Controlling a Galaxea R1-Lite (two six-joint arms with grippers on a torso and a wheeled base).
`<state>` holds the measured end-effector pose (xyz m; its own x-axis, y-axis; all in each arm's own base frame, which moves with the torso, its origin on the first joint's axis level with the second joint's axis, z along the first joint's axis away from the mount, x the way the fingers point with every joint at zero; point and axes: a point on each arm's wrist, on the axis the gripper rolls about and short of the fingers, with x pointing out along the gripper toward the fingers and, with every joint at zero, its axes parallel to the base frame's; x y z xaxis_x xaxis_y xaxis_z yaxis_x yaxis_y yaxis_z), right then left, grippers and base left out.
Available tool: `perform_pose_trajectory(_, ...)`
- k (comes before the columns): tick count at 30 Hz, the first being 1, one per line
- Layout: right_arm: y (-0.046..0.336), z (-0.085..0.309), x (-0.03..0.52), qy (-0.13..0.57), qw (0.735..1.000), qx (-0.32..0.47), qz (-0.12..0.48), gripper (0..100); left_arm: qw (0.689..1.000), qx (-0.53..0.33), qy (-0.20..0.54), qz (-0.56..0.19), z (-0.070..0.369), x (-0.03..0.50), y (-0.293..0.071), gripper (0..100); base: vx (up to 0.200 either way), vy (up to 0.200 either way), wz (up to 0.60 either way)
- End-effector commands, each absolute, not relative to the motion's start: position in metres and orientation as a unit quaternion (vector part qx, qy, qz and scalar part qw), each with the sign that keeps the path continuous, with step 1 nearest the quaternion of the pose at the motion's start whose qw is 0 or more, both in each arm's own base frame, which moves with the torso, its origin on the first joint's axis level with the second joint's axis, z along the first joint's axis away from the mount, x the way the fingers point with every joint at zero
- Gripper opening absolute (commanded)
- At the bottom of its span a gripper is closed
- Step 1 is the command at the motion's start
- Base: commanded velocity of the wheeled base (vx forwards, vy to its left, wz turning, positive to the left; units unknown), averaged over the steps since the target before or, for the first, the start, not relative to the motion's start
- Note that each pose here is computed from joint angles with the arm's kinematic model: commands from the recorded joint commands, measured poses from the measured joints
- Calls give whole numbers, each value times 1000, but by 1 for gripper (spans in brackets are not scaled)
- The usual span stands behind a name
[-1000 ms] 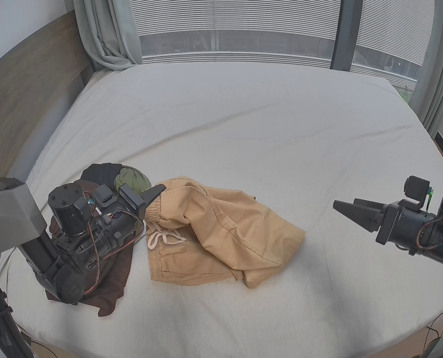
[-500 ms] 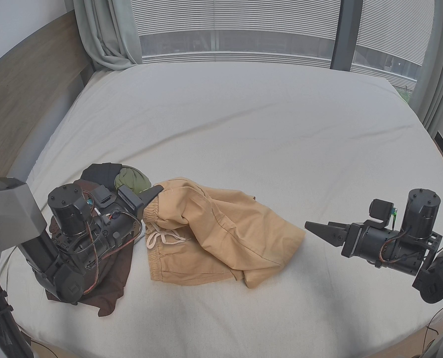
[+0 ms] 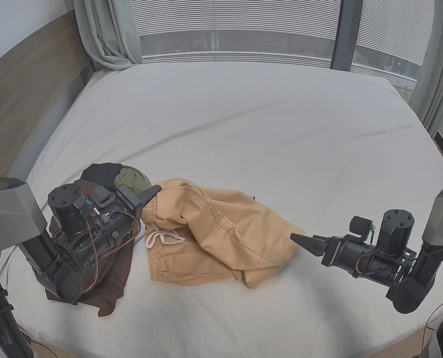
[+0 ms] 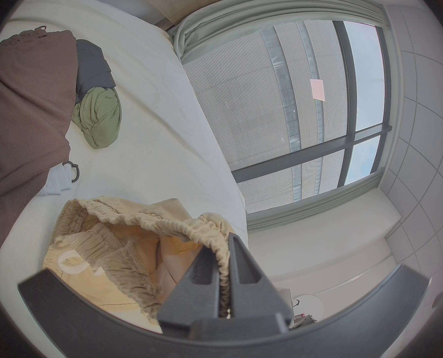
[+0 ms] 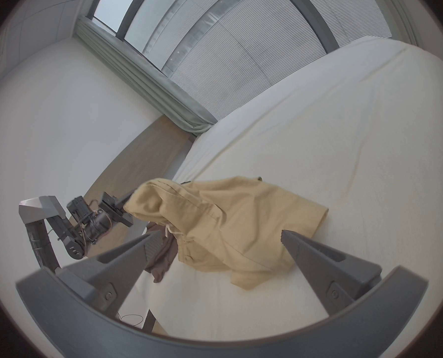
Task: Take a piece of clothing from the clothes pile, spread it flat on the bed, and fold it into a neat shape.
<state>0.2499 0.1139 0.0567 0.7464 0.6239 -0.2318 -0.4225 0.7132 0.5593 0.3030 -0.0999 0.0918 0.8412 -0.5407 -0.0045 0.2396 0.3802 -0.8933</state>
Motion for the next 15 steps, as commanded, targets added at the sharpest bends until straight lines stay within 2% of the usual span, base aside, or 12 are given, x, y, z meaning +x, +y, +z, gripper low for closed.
perform_pose_trajectory(1, 116, 29, 253, 250, 896, 242, 277, 100, 818, -504, 150, -236, 90, 304, -99, 0, 0, 0, 0)
perform_pose_trajectory(10, 118, 1, 257, 294, 887, 240, 262, 100, 818, -503, 151, -233, 89, 305, -98, 0, 0, 0, 0)
perform_pose_trajectory(15, 122, -11, 266, 310, 877, 267, 253, 100, 819, -504, 150, -232, 88, 307, -97, 0, 0, 0, 0)
